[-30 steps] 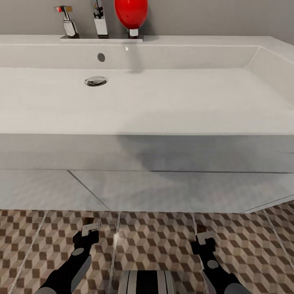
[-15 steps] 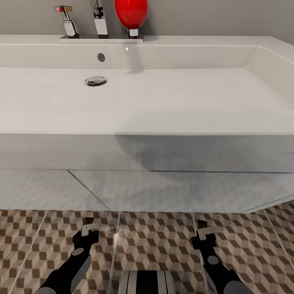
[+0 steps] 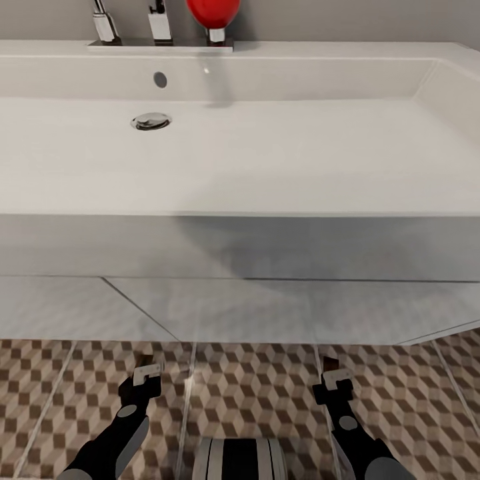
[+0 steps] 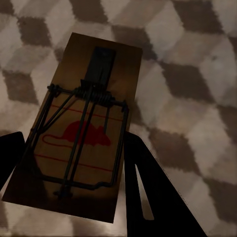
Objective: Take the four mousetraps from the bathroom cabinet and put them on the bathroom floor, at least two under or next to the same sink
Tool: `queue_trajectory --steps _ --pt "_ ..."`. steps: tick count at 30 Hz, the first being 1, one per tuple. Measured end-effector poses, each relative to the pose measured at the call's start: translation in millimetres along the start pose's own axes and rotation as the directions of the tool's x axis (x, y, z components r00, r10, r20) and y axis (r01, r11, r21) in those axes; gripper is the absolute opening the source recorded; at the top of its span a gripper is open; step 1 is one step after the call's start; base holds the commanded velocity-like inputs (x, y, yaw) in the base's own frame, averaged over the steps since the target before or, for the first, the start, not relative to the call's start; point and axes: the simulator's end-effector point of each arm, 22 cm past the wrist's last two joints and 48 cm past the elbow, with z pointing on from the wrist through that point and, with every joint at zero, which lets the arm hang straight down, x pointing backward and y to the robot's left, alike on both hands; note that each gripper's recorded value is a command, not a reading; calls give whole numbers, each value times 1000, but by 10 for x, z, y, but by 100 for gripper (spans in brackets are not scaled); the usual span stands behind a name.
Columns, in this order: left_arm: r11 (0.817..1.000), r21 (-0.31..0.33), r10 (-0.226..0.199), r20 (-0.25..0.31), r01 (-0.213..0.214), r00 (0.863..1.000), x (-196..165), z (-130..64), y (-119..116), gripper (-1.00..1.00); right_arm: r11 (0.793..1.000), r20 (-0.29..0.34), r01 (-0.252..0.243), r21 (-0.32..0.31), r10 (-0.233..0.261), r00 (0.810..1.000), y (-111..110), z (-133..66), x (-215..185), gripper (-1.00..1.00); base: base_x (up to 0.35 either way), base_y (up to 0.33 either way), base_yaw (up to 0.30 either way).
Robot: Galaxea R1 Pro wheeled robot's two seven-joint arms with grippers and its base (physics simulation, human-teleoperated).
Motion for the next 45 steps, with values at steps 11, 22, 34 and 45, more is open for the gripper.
queue_trajectory --steps 11,22,34,45 --pt "1000 -1 -7 2 7 1000 7 9 3 -100 1000 -7 1 -2 -1 1000 11 4 31 -100 0 0 0" --pt "1000 -1 -2 0 2 1000 13 8 3 -100 1000 -8 2 -2 -2 1000 11 4 34 -100 0 0 0" --pt "1000 -3 -3 -1 3 1000 14 9 7 -100 1000 -11 1 -4 -2 1000 19 2 46 -100 0 0 0" --pt "1000 -5 -6 -4 6 1000 19 7 6 -100 1000 -11 2 -4 -2 1000 19 1 47 -100 0 0 0"
